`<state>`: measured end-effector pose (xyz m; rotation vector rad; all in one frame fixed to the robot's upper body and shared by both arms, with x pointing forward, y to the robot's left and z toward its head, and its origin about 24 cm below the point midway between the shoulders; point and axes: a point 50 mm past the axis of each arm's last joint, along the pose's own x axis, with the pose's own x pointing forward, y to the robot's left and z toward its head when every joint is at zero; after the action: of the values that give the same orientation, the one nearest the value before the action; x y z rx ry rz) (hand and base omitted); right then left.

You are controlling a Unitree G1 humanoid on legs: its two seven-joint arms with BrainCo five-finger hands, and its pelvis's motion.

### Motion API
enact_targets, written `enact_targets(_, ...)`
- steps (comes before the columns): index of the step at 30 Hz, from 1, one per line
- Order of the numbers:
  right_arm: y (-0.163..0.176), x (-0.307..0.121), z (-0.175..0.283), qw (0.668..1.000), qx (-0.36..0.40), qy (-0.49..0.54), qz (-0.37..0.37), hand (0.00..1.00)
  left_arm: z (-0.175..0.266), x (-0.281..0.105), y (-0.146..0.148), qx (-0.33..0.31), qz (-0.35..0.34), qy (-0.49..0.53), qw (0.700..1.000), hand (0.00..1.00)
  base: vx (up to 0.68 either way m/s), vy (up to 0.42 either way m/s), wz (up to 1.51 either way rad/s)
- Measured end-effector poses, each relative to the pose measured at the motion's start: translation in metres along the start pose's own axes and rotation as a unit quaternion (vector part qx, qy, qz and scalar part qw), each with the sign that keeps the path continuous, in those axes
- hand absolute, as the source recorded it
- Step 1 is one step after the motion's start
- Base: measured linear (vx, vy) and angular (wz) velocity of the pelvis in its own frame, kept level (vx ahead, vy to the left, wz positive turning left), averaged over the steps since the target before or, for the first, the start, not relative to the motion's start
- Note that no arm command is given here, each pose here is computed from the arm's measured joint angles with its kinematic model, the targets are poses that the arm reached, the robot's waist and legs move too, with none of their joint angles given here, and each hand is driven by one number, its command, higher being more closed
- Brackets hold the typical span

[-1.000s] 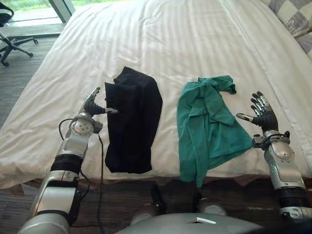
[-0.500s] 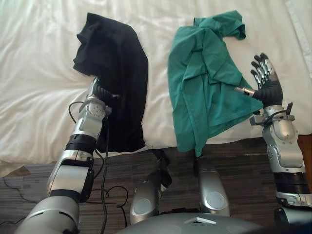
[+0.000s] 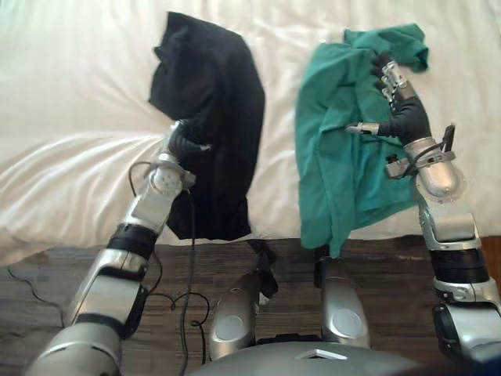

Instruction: Tidy the bed and pick cloth on bed and put in laundry

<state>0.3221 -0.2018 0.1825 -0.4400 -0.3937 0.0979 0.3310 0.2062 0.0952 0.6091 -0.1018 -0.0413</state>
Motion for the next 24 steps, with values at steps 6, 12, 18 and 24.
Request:
enact_targets(6, -0.052, 0.003, -0.062, 0.977, -0.097, 0.181, -0.051, 0.0, -0.019, -0.052, -0.044, -0.088, -0.13, -0.009, 0.987, 1.0, 0.13, -0.02, 0.7)
enact_targets(12, -0.106, -0.003, -0.078, 0.95, -0.131, 0.263, -0.105, 0.0, -0.049, -0.091, -0.047, -0.128, -0.163, 0.035, 0.978, 1.0, 0.07, -0.062, 0.17)
enact_targets(18, -0.132, -0.03, -0.101, 0.896, -0.209, 0.35, -0.174, 0.0, -0.06, -0.118, -0.061, -0.229, -0.155, 0.072, 0.958, 1.0, 0.02, -0.056, 0.13)
enact_targets(24, -0.177, -0.026, -0.077, 0.826, -0.335, 0.376, -0.254, 0.0, -0.062, -0.132, -0.08, -0.3, -0.189, 0.096, 0.93, 1.0, -0.01, -0.03, 0.13)
